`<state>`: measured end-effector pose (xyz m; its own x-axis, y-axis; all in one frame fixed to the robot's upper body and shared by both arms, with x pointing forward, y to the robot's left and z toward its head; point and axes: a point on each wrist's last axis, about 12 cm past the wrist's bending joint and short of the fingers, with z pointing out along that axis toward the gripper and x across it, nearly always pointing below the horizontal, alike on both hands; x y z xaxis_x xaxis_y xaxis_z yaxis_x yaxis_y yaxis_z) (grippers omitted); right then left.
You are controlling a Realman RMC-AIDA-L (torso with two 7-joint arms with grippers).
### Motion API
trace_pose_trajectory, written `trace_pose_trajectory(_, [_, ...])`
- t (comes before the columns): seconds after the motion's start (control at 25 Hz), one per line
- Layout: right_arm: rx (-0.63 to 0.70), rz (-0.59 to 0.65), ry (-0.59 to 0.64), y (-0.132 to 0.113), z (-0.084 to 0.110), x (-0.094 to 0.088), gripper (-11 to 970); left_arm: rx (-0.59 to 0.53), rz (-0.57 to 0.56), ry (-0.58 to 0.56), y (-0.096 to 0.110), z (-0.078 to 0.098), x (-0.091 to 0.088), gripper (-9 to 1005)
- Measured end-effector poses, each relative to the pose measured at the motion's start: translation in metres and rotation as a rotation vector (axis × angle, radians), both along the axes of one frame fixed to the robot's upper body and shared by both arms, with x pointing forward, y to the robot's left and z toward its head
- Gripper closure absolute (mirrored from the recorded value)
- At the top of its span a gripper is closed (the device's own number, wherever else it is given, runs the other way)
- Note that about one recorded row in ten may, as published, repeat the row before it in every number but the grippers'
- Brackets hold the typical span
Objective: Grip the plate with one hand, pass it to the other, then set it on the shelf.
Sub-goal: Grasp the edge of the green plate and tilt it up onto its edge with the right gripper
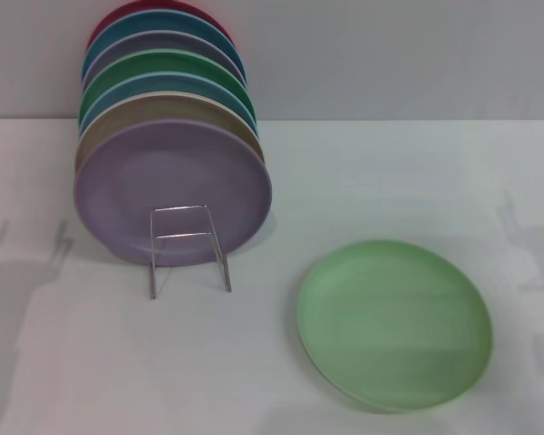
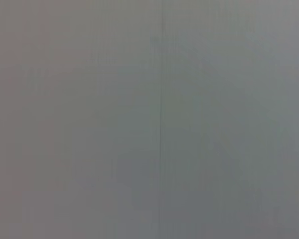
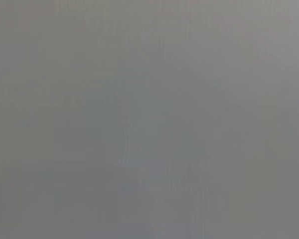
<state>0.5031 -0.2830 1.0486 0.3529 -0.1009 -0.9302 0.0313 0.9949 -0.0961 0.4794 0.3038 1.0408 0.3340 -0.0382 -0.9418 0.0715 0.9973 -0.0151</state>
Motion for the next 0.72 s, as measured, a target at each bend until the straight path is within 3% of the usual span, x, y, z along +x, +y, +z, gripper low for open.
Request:
trace_pose_trajectory(0.48, [-0.02,-0.016,0.0,-0.001,-0.001,-0.003,275,0.001,0.018,-0.009,0.004,0.003,0.004,187])
trace_pose_trajectory(0.72, [-0.187,-0.08,-0.01,0.009,0.001,-0.002,275,0.002,0.017,-0.01,0.003,0.003,0.005,186])
